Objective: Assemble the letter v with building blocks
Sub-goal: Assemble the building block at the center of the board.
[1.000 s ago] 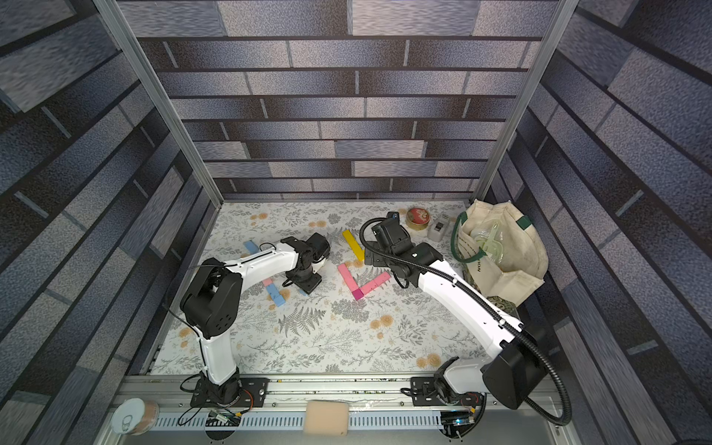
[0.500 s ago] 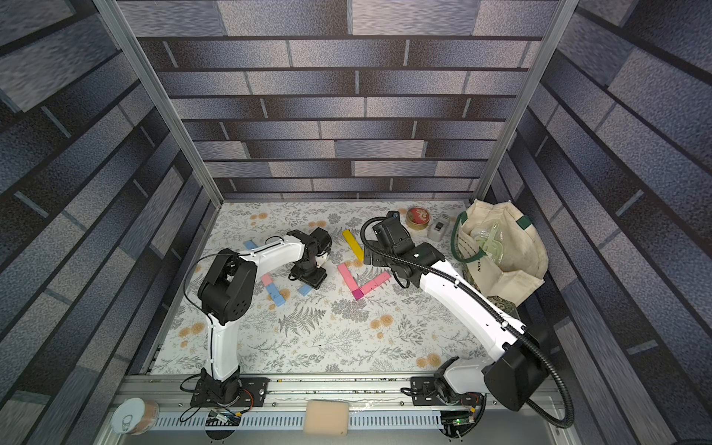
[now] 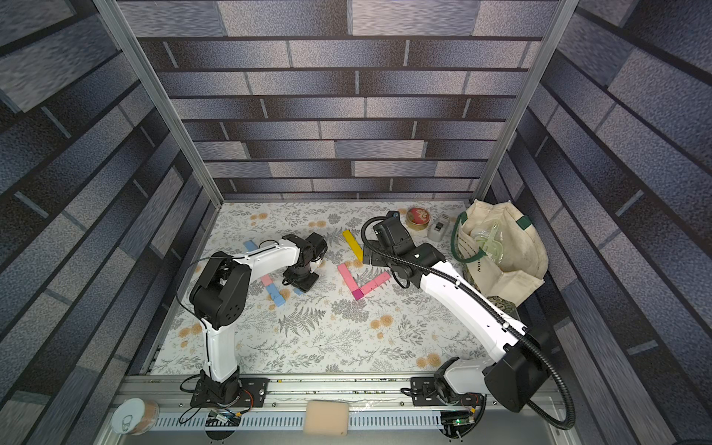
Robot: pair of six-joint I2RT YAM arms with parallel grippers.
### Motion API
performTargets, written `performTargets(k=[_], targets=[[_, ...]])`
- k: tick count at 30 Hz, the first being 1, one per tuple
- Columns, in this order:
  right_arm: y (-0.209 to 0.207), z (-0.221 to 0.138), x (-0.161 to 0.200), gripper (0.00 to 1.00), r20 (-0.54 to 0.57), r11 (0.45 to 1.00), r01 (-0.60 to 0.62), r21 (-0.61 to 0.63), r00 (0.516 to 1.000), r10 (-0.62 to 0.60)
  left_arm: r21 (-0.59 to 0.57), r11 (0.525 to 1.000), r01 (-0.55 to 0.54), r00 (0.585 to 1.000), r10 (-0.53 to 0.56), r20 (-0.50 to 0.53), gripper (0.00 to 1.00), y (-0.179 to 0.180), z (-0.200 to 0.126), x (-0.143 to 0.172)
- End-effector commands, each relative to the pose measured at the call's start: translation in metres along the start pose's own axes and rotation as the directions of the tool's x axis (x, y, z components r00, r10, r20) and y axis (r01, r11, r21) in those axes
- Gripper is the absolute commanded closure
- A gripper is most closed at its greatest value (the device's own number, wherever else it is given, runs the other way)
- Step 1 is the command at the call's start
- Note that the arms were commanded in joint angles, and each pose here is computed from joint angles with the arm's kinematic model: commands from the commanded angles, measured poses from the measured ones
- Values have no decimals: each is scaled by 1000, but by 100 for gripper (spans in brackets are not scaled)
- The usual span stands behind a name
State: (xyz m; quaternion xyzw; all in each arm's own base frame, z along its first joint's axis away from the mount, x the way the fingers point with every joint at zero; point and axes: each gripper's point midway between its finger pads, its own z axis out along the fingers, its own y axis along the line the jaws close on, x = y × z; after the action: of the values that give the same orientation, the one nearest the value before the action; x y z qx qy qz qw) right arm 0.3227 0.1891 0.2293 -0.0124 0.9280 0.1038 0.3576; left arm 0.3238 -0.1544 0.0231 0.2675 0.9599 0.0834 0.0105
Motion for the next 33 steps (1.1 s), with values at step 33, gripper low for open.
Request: performTargets(k=[33], targets=[[10,-6,-13,0,14,996,-81,-44,997,82,-55,969,-241,970,239,-33,57,3,6,46]])
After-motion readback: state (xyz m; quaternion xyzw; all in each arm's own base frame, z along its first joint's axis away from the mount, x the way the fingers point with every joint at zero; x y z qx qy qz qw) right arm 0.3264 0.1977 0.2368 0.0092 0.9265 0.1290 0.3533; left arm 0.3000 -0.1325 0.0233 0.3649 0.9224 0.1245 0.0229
